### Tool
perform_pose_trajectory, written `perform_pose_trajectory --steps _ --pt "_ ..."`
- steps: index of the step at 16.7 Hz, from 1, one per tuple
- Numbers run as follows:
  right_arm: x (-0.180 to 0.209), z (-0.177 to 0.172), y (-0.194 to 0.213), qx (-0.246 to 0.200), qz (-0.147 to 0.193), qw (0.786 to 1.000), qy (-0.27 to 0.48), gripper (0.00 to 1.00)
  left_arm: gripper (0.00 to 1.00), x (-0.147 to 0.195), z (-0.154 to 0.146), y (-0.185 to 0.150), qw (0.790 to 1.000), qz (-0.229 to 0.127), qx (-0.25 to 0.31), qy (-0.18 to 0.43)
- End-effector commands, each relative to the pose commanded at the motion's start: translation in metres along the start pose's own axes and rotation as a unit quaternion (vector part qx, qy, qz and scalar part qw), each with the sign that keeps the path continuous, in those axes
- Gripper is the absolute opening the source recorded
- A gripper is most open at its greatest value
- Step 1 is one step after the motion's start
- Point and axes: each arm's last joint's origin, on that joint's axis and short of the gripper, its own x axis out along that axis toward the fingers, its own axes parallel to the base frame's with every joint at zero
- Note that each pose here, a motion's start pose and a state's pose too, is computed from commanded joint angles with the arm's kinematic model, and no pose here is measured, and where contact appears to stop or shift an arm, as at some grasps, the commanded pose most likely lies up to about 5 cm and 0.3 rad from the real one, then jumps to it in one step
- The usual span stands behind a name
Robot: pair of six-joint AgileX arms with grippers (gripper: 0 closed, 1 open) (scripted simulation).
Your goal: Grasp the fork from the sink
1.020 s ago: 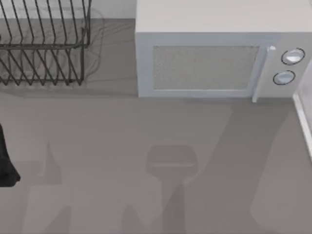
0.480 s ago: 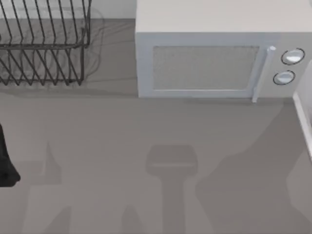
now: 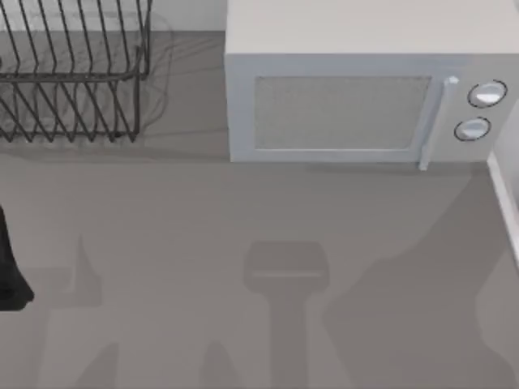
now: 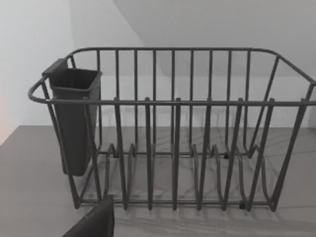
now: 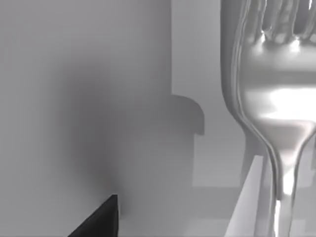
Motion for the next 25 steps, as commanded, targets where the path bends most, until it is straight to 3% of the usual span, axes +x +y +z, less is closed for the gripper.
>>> perform_pose_trajectory --steps 11,19,20,25 --pt "0.000 0.000 0.000 0.000 0.000 1.000 0.000 0.02 1.00 0.000 0.000 0.000 1.000 0.000 0.000 0.000" --pt "0.000 0.000 0.000 0.000 0.000 1.000 0.000 0.00 1.00 0.000 0.000 0.000 1.000 0.000 0.000 0.000" --pt "-0.023 0.005 0.001 0.004 0.000 1.000 -0.022 0.00 1.00 0.000 0.000 0.000 1.000 0.000 0.000 0.000" --pt "-0.054 0.010 -0.001 0.004 0.000 1.000 -0.021 0.00 1.00 0.000 0.000 0.000 1.000 0.000 0.000 0.000"
